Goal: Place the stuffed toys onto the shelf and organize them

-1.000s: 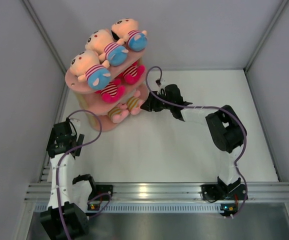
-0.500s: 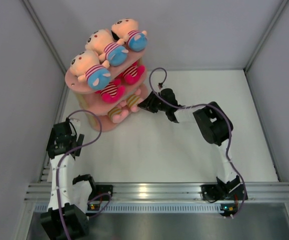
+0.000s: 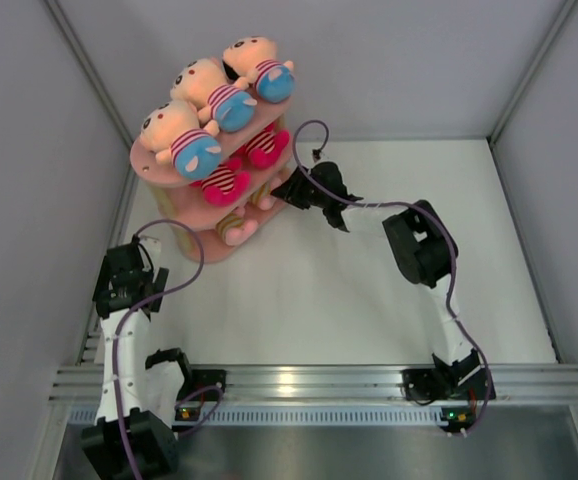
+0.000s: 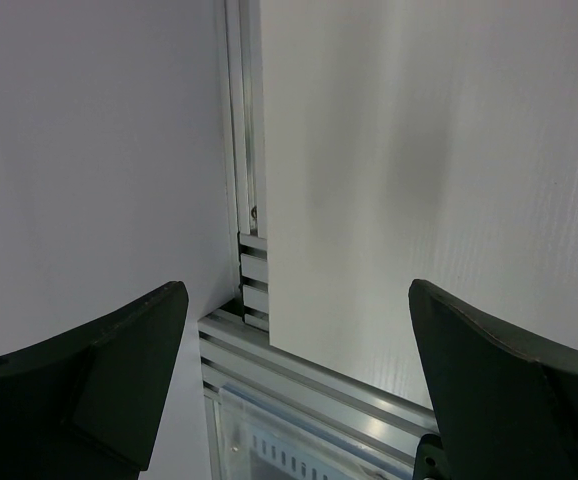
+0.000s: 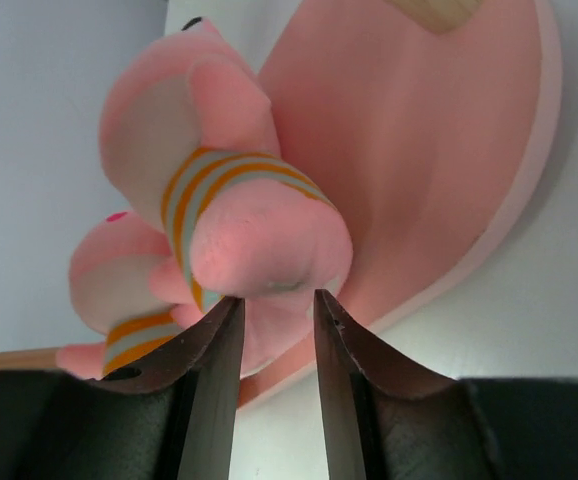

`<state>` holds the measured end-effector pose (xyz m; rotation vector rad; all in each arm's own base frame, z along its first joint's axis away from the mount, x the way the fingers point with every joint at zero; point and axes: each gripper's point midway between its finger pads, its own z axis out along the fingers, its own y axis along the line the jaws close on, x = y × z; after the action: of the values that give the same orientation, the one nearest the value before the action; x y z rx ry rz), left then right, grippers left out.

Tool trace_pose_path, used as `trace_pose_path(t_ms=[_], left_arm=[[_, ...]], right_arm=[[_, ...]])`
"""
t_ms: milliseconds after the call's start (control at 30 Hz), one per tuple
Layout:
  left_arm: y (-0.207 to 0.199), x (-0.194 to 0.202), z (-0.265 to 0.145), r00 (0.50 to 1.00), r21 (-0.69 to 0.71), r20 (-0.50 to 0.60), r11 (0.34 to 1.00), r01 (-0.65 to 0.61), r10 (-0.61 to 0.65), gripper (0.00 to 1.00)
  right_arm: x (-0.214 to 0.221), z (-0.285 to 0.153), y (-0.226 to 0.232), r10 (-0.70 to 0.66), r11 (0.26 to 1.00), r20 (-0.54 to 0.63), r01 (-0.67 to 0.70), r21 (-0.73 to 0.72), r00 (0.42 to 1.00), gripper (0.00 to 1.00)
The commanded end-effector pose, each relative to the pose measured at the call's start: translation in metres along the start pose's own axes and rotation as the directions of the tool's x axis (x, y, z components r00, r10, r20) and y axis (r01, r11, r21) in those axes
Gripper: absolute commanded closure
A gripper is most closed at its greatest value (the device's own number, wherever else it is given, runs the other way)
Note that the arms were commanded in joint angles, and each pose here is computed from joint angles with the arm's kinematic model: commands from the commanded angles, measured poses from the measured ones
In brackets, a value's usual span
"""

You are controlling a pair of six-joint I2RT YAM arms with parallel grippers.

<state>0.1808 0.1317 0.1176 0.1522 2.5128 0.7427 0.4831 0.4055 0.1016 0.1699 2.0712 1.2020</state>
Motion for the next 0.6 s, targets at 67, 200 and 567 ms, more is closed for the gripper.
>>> trace_pose_path(t_ms=[67, 200, 567], left_arm=[[0.005, 0.000, -0.002, 1.000, -0.034, 0.023, 0.999, -0.005, 0.006, 0.02], [0.005, 0.001, -0.004, 1.000, -0.032, 0.020, 0.999, 0.004, -0.003, 0.01], [0.003, 0.019, -0.012, 0.999, -0.038, -0.033, 0.999, 0.006, -0.007, 0.01]], right_arm=[[-0.014, -0.017, 0.017, -0.090, 0.996, 0.041, 0.090, 0.001, 0.995, 0.61], [-0.033, -0.048, 0.055, -0.146, 0.987, 0.089, 0.152, -0.056, 0.985, 0.43], [-0.056, -0.190, 0.039, -0.402, 0.900, 0.102, 0.373, 0.226, 0.910, 0.00]])
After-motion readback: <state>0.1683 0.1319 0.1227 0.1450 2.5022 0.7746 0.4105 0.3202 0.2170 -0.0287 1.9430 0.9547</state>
